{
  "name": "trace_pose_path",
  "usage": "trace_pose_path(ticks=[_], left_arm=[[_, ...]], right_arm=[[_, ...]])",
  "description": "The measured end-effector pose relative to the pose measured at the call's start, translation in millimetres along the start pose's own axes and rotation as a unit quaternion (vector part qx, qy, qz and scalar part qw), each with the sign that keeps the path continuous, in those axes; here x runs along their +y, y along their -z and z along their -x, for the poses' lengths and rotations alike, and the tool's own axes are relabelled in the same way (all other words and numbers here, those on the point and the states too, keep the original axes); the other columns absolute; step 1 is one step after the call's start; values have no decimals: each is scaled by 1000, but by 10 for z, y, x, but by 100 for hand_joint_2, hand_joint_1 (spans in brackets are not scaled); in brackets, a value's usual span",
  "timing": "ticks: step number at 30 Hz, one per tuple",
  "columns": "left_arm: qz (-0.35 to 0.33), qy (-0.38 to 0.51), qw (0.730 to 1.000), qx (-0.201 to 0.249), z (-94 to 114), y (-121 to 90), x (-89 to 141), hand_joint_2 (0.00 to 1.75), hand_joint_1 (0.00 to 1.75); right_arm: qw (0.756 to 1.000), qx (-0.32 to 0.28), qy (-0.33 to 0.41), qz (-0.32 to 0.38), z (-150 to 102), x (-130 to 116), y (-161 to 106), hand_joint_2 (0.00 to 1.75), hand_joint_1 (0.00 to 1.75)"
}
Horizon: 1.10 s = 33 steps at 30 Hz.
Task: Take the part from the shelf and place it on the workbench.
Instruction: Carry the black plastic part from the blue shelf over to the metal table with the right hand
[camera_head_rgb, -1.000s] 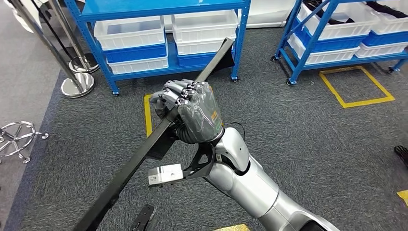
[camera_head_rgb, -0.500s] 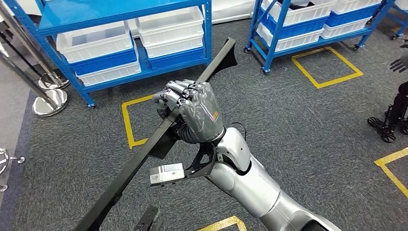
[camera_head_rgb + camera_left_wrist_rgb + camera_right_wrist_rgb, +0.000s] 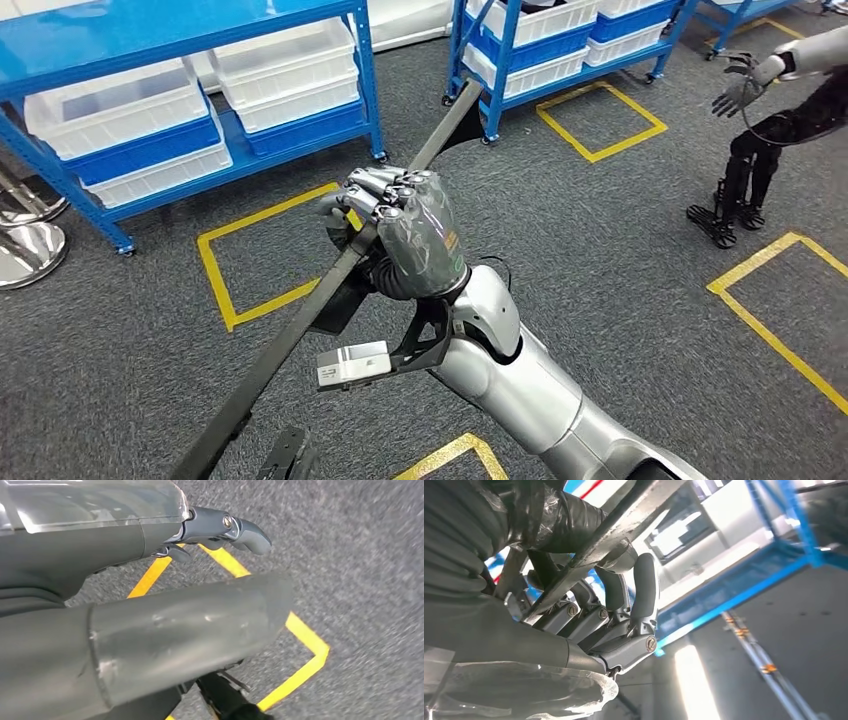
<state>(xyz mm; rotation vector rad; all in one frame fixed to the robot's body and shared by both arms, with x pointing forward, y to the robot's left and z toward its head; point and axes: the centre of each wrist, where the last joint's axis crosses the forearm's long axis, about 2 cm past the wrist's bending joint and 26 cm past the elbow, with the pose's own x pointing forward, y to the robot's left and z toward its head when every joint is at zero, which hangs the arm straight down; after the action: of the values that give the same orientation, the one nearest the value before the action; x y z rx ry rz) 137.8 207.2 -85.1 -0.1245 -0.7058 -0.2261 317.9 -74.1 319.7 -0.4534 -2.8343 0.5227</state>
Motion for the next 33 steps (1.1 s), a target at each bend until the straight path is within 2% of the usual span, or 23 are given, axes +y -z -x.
trace_pose_path(ticks=[20, 33], left_arm=[[-1, 0, 1000, 5, 107, -43, 37, 0, 0], [-23, -30, 999, -15, 101, -40, 59, 0, 0]], right_arm=[[1000, 3, 8, -3, -33, 43, -44, 175, 175], [1000, 0, 2, -5, -24, 50, -42, 175, 175]])
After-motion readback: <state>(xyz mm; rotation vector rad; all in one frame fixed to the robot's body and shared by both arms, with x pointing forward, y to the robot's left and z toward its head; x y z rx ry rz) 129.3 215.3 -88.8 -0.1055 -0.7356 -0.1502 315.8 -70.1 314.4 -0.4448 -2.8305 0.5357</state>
